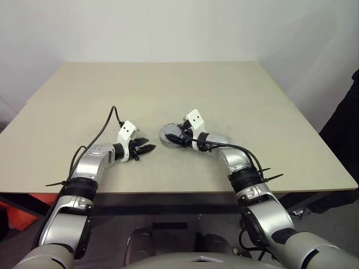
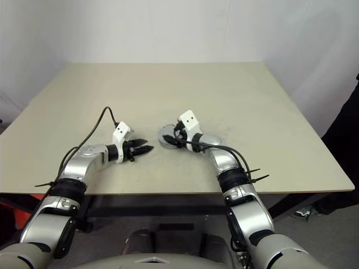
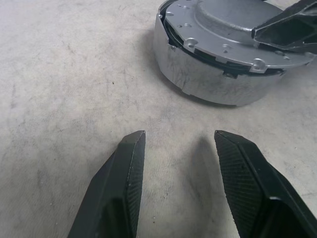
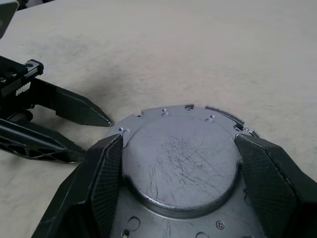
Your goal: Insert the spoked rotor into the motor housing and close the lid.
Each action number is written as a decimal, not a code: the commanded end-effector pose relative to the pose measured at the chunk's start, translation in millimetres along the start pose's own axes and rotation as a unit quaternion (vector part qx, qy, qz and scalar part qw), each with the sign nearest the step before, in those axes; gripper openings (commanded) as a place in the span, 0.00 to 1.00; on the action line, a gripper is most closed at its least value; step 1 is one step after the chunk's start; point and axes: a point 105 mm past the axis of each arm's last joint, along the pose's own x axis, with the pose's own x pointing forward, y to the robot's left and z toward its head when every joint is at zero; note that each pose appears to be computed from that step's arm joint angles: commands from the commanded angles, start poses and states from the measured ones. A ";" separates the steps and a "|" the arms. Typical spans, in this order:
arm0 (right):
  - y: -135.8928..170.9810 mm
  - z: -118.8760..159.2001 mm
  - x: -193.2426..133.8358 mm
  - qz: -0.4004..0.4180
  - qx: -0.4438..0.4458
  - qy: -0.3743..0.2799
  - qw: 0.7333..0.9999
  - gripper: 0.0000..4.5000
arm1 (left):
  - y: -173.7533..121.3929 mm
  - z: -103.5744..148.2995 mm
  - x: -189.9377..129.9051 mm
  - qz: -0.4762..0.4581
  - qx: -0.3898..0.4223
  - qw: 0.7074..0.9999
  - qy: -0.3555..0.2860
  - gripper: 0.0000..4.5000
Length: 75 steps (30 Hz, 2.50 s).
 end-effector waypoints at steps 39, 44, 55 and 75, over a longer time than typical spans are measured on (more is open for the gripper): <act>-5.8 4.1 3.0 -0.022 -0.061 -0.027 0.998 0.70 | 4.4 -1.0 -5.3 0.013 0.006 1.000 0.003 0.52; -8.2 -1.7 1.9 -0.026 -0.068 -0.012 0.997 0.70 | 3.4 -1.2 -5.4 0.013 0.006 1.000 0.002 0.52; -8.6 -21.7 0.8 -0.019 -0.052 0.031 0.998 0.70 | 2.9 16.4 -1.2 0.014 -0.043 0.998 -0.035 0.52; -14.1 -16.5 -2.3 -0.032 -0.056 0.025 0.998 0.70 | -6.6 46.4 45.1 0.002 -0.143 0.989 -0.040 0.01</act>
